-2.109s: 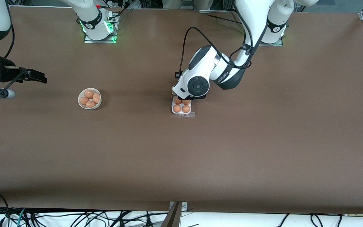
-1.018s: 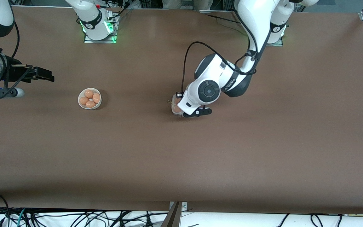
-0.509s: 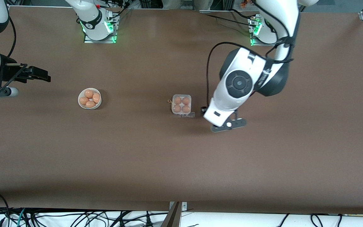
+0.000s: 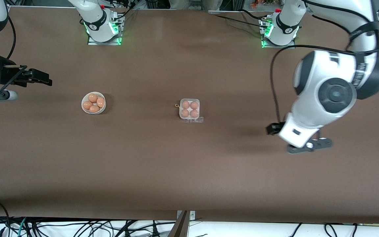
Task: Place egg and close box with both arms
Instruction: 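Raise the left gripper away from the closed carton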
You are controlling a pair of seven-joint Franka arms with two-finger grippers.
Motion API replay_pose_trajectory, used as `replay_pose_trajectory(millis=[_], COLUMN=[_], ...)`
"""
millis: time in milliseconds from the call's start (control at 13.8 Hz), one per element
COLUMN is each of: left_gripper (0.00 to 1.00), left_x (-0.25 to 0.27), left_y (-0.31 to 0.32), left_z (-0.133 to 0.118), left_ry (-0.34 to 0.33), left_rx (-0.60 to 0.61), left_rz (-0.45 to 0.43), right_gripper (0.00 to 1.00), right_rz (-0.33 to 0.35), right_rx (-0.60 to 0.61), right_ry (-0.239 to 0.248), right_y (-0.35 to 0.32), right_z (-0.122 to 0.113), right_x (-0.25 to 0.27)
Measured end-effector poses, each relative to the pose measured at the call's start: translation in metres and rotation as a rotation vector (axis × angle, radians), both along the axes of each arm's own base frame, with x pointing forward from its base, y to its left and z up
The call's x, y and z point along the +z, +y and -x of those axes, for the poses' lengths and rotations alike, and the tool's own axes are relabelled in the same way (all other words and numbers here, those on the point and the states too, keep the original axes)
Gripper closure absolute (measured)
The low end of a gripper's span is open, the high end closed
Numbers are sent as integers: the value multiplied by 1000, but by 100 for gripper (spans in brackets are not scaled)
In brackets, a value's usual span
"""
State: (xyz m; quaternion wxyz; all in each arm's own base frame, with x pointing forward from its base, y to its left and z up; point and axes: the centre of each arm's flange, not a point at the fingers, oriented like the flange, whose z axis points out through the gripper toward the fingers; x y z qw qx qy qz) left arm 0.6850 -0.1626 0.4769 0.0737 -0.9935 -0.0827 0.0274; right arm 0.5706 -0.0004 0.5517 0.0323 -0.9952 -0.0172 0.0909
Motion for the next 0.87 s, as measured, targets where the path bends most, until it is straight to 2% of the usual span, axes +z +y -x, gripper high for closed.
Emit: replay_pose_trajectory(millis=[436, 655, 873], left_gripper=[0, 0, 0], left_x=[54, 90, 121], left_y=[58, 113, 146], left_z=[8, 15, 29], left_ry=[-9, -43, -64], left_rx=[-7, 9, 9], left_rz=[-3, 33, 108], right_gripper=[0, 0, 0], right_rz=[-1, -1, -1], right_rx=[-28, -26, -26], right_ry=[9, 8, 9], right_y=[-17, -16, -16], right_z=[-3, -3, -3], right_x=[-5, -5, -5])
